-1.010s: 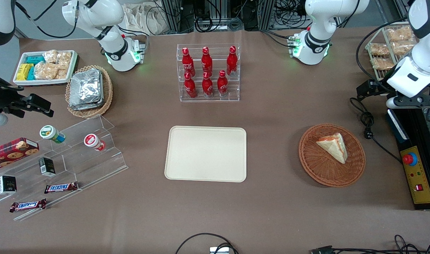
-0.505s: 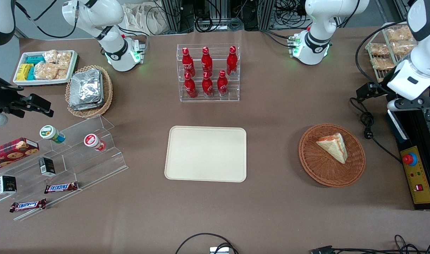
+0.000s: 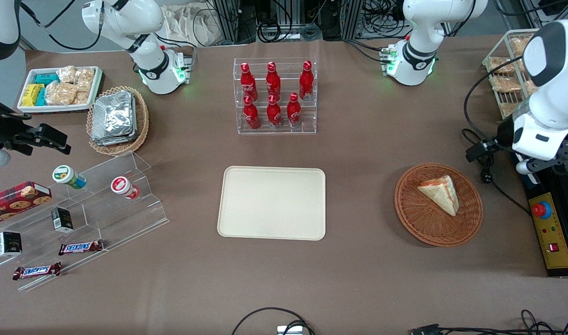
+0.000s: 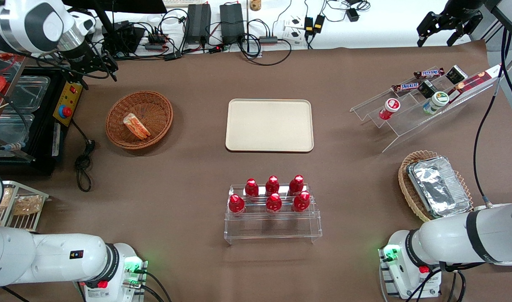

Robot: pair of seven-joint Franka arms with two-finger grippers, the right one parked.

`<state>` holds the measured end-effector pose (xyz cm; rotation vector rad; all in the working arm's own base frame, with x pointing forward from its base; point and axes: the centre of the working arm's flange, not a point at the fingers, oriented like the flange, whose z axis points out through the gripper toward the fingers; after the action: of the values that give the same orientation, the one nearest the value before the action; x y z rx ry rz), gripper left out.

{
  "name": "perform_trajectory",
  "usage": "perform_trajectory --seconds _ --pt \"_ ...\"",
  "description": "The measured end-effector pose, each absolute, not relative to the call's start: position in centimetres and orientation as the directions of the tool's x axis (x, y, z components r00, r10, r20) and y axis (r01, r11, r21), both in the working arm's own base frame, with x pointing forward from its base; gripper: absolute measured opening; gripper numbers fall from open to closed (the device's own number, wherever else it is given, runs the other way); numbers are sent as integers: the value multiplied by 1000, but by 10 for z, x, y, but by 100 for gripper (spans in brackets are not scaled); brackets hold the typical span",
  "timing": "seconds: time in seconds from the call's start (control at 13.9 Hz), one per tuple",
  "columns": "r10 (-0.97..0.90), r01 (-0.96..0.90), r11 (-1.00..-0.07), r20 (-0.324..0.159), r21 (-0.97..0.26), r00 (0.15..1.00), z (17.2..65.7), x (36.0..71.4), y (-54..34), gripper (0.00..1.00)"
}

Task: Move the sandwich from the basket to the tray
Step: 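Lower the open left gripper over the wrapped sandwich in the wicker basket, then close the left gripper on the sandwich wrapper and lift it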

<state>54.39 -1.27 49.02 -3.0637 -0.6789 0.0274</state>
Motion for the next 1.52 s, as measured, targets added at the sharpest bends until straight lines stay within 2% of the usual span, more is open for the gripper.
perform_trajectory --seconds 0.22,0.51,1.23,1.52 --pt "549 549 -836 20 16 836 448 541 -12 100" --pt "639 639 -769 23 30 769 400 529 -1 100" --pt "661 662 -750 -19 -1 750 292 545 5 100" --pt "662 662 -750 -21 -4 750 265 547 4 100"
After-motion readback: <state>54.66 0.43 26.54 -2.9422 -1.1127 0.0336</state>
